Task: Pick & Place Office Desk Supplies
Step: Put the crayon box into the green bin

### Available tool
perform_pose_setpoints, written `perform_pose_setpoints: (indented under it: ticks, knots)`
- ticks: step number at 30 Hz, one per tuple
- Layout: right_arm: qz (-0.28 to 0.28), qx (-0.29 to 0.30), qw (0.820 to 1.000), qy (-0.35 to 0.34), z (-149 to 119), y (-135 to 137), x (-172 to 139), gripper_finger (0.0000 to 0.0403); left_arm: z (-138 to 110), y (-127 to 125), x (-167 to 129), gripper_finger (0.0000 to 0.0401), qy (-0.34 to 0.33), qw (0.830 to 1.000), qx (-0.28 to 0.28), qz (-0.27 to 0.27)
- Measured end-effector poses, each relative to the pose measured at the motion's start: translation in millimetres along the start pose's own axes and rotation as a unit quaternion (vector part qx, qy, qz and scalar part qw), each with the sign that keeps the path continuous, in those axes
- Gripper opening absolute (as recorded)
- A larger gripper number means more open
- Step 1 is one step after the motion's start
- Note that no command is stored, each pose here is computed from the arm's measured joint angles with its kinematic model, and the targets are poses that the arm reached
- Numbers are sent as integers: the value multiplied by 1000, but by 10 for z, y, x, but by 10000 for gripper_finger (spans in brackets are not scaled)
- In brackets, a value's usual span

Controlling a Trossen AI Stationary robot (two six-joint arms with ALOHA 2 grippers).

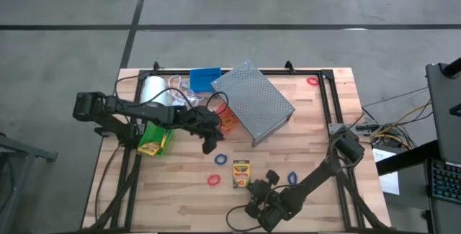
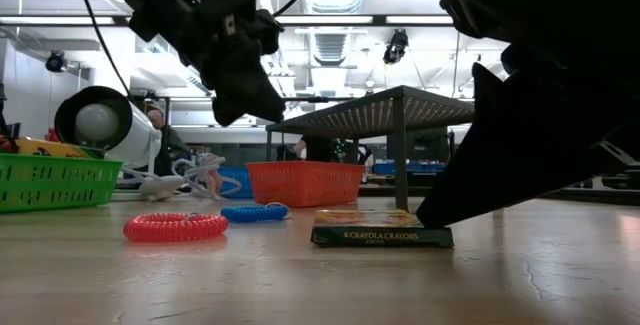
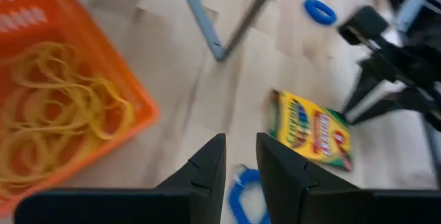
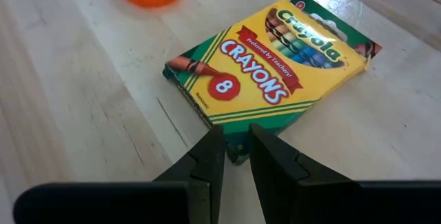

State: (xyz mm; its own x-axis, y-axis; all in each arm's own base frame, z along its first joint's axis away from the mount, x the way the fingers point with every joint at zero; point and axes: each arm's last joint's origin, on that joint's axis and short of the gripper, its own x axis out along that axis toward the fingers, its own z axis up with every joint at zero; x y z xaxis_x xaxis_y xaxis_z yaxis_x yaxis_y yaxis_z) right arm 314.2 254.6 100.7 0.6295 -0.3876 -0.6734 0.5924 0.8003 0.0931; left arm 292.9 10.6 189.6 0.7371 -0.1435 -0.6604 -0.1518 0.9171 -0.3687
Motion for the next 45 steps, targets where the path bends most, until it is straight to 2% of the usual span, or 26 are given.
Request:
perform_pose_setpoints:
  ticks: [7, 13, 20, 24, 28, 35, 45]
  knots:
    - [3, 10, 1000, 10, -19, -3, -6, 68, 8, -15, 0, 86, 0, 1000, -10, -19]
    - [6, 8, 1000, 17, -40, -11, -12, 68, -53, -6, 124, 86, 37, 997, -17, -72]
    - [10, 6, 1000, 25, -47, -11, -21, 68, -127, 77, 420, 86, 51, 995, -42, -70]
    - [14, 9, 1000, 27, -69, -4, -39, 68, -124, 87, 486, 86, 54, 995, -42, -73]
    - [15, 14, 999, 28, -84, -6, -43, 68, -110, 81, 492, 86, 47, 995, -40, -79]
    - [17, 11, 999, 27, -90, -3, -37, 68, -74, 36, 488, 86, 41, 990, -46, -126]
    - [22, 7, 999, 26, -100, -4, -29, 68, -81, -7, 495, 86, 39, 989, -40, -133]
